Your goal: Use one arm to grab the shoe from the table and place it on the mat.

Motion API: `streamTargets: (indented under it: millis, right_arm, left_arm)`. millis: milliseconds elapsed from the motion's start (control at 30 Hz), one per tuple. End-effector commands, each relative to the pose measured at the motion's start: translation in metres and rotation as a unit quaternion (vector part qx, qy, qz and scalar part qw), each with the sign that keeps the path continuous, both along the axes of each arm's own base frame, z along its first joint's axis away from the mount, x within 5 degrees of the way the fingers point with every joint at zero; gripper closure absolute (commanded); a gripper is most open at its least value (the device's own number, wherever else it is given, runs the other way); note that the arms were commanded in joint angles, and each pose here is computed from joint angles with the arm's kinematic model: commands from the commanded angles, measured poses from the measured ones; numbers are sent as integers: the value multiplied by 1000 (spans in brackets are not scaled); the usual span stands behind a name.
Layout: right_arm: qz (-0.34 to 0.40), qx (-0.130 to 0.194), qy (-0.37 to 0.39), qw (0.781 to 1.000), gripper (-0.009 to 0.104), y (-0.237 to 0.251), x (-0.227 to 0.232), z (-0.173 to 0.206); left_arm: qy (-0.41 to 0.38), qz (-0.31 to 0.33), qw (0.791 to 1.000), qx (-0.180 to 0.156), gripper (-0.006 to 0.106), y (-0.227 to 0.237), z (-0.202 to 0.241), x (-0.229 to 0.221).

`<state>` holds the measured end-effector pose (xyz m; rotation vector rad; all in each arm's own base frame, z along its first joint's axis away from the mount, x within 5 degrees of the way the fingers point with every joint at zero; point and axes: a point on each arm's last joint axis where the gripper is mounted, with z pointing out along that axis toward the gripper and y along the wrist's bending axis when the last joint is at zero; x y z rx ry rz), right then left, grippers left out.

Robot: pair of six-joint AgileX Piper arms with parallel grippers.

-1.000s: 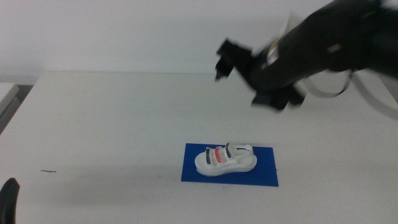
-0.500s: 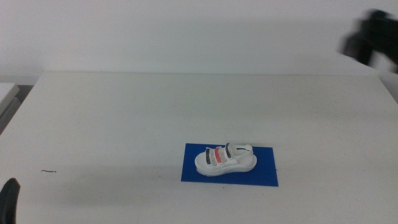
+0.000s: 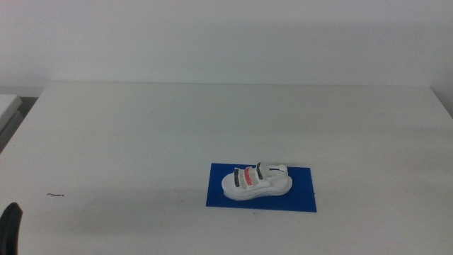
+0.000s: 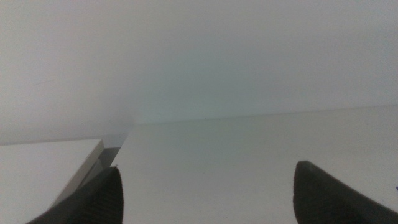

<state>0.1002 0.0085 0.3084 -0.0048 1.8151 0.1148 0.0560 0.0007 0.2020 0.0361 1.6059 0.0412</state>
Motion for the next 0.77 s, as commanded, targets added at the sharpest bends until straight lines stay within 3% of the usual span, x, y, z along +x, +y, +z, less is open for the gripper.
streamTargets:
  millis: [0, 67, 100, 200, 333, 400, 467, 733]
  right_arm:
    - [-13, -55, -59, 997, 23, -5, -8, -16]
    - [-23, -77, -91, 993, 23, -8, -15, -30]
    - [-25, -73, -103, 992, 23, -8, -19, -41]
    - [-26, -71, -107, 991, 23, -8, -28, -67]
    - [-22, -100, -104, 989, 23, -8, -37, -104]
    - [-25, -100, -129, 986, 23, -8, -42, -102]
    - [-24, -99, -89, 991, 23, -9, -44, -110]
    - [-24, -94, -86, 992, 24, -9, -44, -110]
  left_arm:
    - [-3, -1, 1000, -3, 7, 0, 1, 0]
    - [-3, -1, 1000, -3, 7, 0, 1, 0]
    - [-3, -1, 1000, -3, 7, 0, 1, 0]
    - [-3, -1, 1000, -3, 7, 0, 1, 0]
    - [-3, -1, 1000, -3, 7, 0, 1, 0]
    - [-3, -1, 1000, -3, 7, 0, 1, 0]
    - [-3, -1, 1000, -3, 7, 0, 1, 0]
    - [-3, -1, 1000, -3, 7, 0, 1, 0]
